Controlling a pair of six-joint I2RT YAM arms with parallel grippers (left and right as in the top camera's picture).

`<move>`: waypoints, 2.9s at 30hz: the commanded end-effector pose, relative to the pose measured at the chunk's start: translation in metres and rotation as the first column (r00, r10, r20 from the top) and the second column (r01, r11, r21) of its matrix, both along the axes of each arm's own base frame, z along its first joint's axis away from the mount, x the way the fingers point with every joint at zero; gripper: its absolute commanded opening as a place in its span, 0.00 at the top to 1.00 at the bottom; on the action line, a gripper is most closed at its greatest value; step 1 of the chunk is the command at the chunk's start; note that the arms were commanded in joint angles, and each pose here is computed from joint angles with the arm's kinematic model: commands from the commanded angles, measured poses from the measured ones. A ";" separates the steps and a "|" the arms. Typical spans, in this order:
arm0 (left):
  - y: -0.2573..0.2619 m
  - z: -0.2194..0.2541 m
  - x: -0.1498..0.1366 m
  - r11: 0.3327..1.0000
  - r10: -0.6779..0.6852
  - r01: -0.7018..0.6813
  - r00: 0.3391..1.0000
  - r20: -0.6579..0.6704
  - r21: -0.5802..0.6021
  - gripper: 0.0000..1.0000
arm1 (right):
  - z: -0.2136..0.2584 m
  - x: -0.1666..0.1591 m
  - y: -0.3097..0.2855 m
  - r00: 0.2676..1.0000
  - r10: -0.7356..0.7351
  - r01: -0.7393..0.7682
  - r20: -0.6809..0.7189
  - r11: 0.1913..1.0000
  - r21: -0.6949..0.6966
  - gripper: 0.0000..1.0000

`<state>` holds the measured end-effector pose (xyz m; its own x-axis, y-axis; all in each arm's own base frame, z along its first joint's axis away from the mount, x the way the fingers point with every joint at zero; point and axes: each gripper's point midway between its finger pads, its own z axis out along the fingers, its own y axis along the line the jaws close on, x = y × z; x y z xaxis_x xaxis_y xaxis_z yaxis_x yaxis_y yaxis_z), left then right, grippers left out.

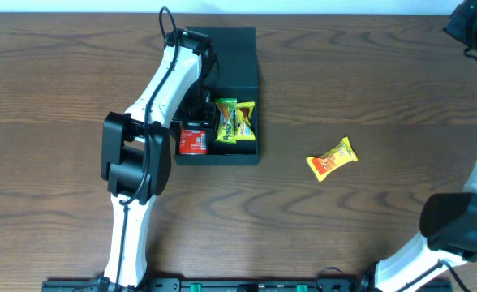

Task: Pack container
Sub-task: 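Lower the can into the box's front-left corner and open left gripper, then retract the left arm and move the right gripper toward the yellow packet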

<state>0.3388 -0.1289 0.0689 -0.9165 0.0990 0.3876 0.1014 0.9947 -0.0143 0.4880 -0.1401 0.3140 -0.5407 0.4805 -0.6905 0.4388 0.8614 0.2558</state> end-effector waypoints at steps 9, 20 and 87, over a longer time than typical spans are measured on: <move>0.002 0.007 -0.008 1.000 0.007 -0.006 0.999 -0.036 0.010 0.26 | 0.001 -0.004 -0.004 1.000 -0.015 0.015 0.001 1.000 0.011 0.95; -0.001 0.024 0.016 1.000 0.016 -0.015 0.998 0.068 -0.020 0.20 | -0.001 -0.007 -0.009 1.000 -0.020 0.019 -0.021 0.999 -0.033 0.93; 0.119 0.199 -0.144 0.994 0.105 -0.006 0.314 0.944 -0.108 0.05 | -0.228 -0.164 0.187 0.596 -0.292 0.492 -0.748 0.869 0.053 0.38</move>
<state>0.1848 0.0075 0.2910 -0.6402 0.0540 -0.7663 -0.0085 0.9970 0.0774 0.3381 0.0452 0.0925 -0.5770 0.8157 -0.0416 0.8157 0.5731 -0.0788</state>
